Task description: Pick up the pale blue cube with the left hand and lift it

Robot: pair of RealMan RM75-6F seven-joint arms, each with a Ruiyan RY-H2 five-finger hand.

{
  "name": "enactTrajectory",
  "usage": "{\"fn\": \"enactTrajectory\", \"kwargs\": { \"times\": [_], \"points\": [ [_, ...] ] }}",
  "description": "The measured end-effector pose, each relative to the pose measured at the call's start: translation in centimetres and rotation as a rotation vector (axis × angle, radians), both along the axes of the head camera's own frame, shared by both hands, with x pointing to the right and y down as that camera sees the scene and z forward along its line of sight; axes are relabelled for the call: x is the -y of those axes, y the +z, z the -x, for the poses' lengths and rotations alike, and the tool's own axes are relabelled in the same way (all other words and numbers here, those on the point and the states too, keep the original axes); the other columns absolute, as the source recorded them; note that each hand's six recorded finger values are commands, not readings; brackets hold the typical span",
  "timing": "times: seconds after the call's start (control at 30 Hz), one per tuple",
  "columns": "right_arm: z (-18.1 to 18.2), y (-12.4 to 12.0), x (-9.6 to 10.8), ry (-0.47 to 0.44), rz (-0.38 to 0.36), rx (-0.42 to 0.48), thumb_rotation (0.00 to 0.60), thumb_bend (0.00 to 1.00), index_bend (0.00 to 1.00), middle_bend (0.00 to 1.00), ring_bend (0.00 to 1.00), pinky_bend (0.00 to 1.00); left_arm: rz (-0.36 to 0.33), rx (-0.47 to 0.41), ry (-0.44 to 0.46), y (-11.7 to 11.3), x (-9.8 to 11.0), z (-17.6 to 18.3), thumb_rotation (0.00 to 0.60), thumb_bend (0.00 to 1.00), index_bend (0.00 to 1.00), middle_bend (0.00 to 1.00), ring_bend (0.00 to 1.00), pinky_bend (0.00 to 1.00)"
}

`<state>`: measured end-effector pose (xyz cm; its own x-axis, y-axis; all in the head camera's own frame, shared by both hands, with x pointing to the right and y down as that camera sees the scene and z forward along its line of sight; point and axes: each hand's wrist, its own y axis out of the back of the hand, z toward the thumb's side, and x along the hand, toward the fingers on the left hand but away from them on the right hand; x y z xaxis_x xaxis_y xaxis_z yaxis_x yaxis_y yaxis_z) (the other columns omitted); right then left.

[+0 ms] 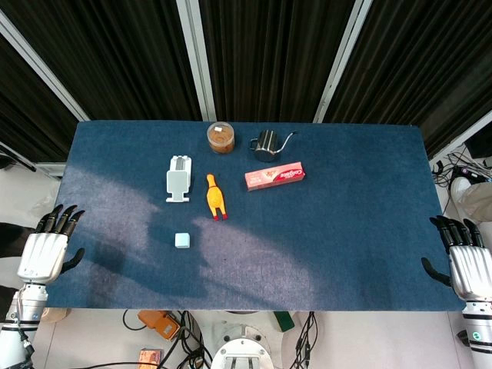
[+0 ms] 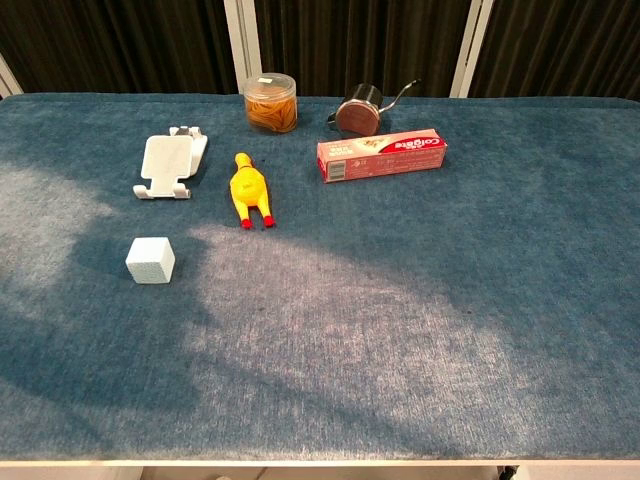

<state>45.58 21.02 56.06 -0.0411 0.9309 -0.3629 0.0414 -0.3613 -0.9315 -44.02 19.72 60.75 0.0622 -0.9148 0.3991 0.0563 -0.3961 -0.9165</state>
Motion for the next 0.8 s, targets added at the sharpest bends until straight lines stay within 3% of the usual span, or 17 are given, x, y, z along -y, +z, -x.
{"fn": "enactTrajectory", "kwargs": {
  "times": [0.4,0.8],
  "points": [
    [0.0,0.1,0.0,0.001,0.003,0.0,0.6,0.38,0.21,0.2,0.19,0.12,0.001,-0.012,-0.006,0.0,-0.1,-0.2,0.6,0.25,0.14,0.09,0.04,0.15],
    [0.1,0.1,-0.1,-0.001,0.006,0.006,0.6,0.38,0.21,0.2,0.19,0.12,0.064,-0.17,0.006,1.3,-1.8,-4.7,0.6,0.25,0.14,0.09,0.04,0.15]
  ]
}}
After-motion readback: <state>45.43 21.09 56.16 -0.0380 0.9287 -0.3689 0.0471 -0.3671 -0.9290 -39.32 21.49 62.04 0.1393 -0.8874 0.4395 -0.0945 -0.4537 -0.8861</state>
